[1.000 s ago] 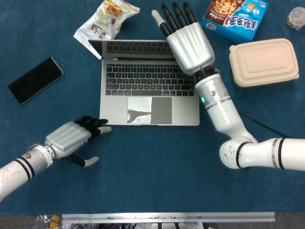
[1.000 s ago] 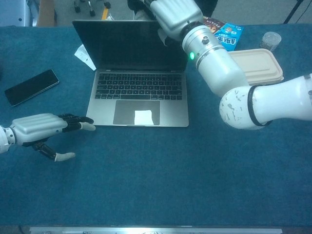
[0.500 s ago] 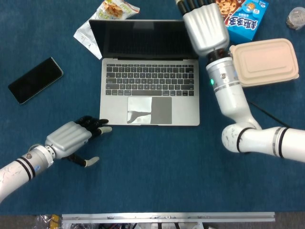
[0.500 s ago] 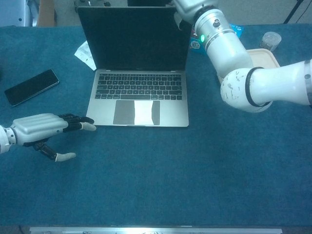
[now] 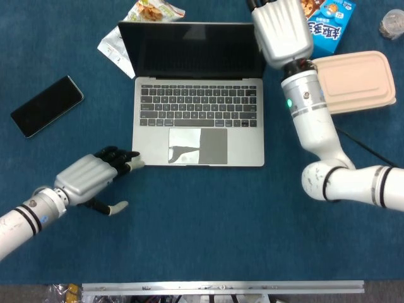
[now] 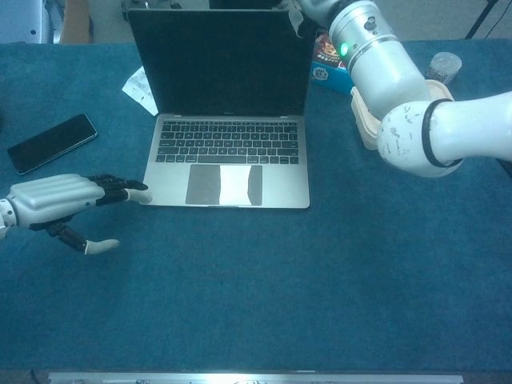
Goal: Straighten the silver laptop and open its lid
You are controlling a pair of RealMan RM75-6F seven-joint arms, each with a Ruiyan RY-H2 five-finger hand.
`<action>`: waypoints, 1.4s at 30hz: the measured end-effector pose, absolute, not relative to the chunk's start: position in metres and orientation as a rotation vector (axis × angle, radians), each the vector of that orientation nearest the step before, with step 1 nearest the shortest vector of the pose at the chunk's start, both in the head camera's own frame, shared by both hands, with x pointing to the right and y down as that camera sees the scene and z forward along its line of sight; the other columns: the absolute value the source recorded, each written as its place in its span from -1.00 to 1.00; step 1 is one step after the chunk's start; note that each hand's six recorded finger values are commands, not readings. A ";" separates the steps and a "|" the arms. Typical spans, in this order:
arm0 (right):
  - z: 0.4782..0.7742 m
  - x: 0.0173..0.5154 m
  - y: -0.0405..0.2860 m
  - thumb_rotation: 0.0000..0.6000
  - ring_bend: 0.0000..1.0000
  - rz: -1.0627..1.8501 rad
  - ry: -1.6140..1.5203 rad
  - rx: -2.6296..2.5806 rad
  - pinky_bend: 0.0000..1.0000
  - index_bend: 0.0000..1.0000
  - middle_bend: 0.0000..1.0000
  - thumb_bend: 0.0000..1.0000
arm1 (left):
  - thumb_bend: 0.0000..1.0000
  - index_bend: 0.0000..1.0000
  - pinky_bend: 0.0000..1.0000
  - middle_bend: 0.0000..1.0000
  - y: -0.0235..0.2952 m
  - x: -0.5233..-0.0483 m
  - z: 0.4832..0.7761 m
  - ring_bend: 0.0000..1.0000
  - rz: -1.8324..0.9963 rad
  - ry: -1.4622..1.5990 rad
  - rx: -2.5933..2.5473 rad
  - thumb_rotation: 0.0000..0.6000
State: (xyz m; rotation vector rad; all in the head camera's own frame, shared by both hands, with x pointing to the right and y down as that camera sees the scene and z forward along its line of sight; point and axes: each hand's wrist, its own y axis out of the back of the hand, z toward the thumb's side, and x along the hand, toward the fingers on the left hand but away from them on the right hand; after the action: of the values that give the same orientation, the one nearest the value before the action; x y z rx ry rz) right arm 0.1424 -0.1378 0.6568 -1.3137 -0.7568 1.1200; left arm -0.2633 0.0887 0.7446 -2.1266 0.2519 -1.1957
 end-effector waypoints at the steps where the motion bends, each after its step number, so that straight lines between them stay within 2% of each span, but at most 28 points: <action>1: 0.652 0.141 -0.135 1.00 -1.00 1.102 -0.761 -1.328 -0.80 -1.00 -0.91 -0.09 | -0.32 -0.98 -1.00 -1.00 0.086 -0.266 0.742 -1.00 -1.198 0.262 -2.117 0.05; 8: 0.628 0.157 -0.122 1.00 -1.00 1.063 -0.801 -1.384 -0.80 -1.00 -0.91 -0.09 | -0.32 -0.98 -1.00 -1.00 0.069 -0.289 0.715 -1.00 -1.220 0.389 -2.047 0.11; 10: 0.621 0.174 -0.119 1.00 -1.00 1.075 -0.810 -1.376 -0.80 -1.00 -0.91 -0.09 | -0.32 -0.98 -1.00 -1.00 0.063 -0.298 0.706 -1.00 -1.226 0.445 -2.018 0.36; 12: 0.615 0.194 -0.115 1.00 -1.00 1.092 -0.822 -1.369 -0.80 -1.00 -0.91 -0.09 | -0.32 -0.98 -1.00 -1.00 0.060 -0.305 0.699 -1.00 -1.231 0.504 -1.994 0.72; 14: 0.609 0.214 -0.111 1.00 -1.00 1.111 -0.833 -1.359 -0.80 -1.00 -0.91 -0.09 | -0.32 -0.98 -1.00 -1.00 0.057 -0.318 0.690 -1.00 -1.249 0.584 -1.963 0.96; 15: 0.606 0.228 -0.107 1.00 -1.00 1.126 -0.841 -1.350 -0.80 -1.00 -0.91 -0.09 | -0.32 -0.98 -1.00 -1.00 0.055 -0.324 0.686 -1.00 -1.258 0.619 -1.949 1.00; 20: 0.592 0.286 -0.089 1.00 -1.00 1.191 -0.890 -1.316 -0.80 -1.00 -0.91 -0.09 | -0.32 -0.97 -1.00 -1.00 0.053 -0.355 0.670 -1.00 -1.316 0.786 -1.857 1.00; 27: 0.584 0.362 -0.047 1.00 -1.00 1.278 -0.978 -1.296 -0.80 -1.00 -0.91 -0.09 | -0.32 -0.97 -1.00 -1.00 0.059 -0.390 0.654 -1.00 -1.387 0.989 -1.745 1.00; 36: 0.585 0.429 0.011 1.00 -1.00 1.369 -1.083 -1.269 -0.80 -1.00 -0.91 -0.09 | -0.32 -0.97 -1.00 -0.96 0.074 -0.412 0.632 -1.00 -1.382 1.177 -1.612 1.00; 42: 0.588 0.456 0.041 1.00 -1.00 1.407 -1.122 -1.256 -0.80 -1.00 -0.91 -0.09 | -0.32 -0.97 -1.00 -0.96 0.090 -0.413 0.620 -1.00 -1.334 1.234 -1.573 1.00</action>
State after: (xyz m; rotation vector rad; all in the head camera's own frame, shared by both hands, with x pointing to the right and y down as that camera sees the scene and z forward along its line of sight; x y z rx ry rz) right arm 0.4556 0.0412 0.5878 -1.2557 -1.1216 1.4075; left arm -0.4130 0.0902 0.6195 -1.5727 1.2345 -1.3338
